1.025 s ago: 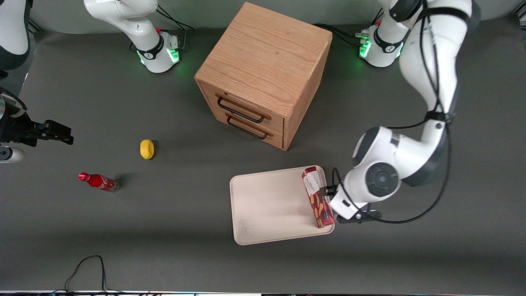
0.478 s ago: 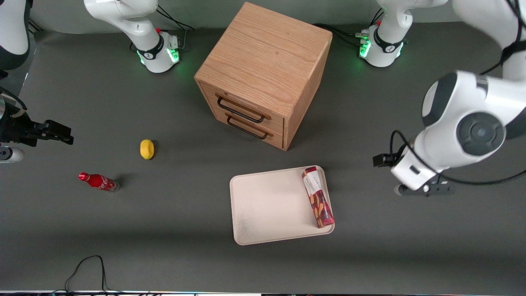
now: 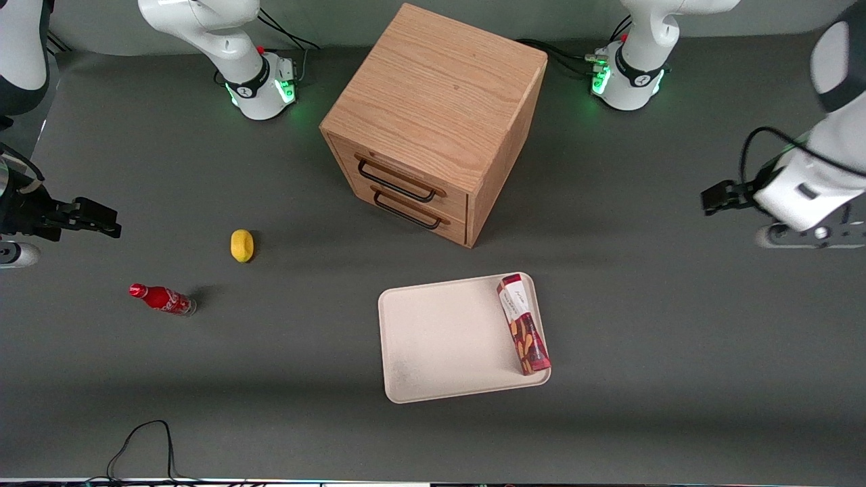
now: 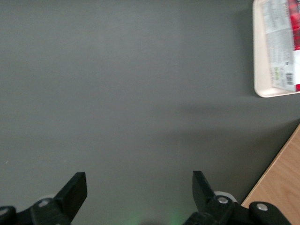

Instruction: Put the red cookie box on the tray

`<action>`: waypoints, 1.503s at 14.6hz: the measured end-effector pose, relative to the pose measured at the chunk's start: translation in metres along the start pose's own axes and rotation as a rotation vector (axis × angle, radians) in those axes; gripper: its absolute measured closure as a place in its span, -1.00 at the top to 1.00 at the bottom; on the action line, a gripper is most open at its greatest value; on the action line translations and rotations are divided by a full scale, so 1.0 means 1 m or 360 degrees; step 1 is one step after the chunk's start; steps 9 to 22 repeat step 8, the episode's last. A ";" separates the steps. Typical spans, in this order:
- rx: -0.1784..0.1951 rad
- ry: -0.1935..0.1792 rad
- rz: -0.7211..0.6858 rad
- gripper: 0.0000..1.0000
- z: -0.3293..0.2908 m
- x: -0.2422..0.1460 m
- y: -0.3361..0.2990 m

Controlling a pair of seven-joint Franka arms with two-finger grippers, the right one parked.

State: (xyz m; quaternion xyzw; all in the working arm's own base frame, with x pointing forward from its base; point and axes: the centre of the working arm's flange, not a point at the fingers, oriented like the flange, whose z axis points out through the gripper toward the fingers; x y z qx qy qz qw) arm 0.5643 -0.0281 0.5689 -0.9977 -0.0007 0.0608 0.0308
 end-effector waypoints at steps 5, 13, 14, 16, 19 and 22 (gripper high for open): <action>0.0006 -0.0005 0.0003 1.00 -0.010 -0.005 -0.009; 0.0010 -0.0014 0.0007 1.00 -0.012 -0.006 -0.007; 0.0010 -0.0014 0.0007 1.00 -0.012 -0.006 -0.007; 0.0010 -0.0014 0.0007 1.00 -0.012 -0.006 -0.007; 0.0010 -0.0014 0.0007 1.00 -0.012 -0.006 -0.007; 0.0010 -0.0014 0.0007 1.00 -0.012 -0.006 -0.007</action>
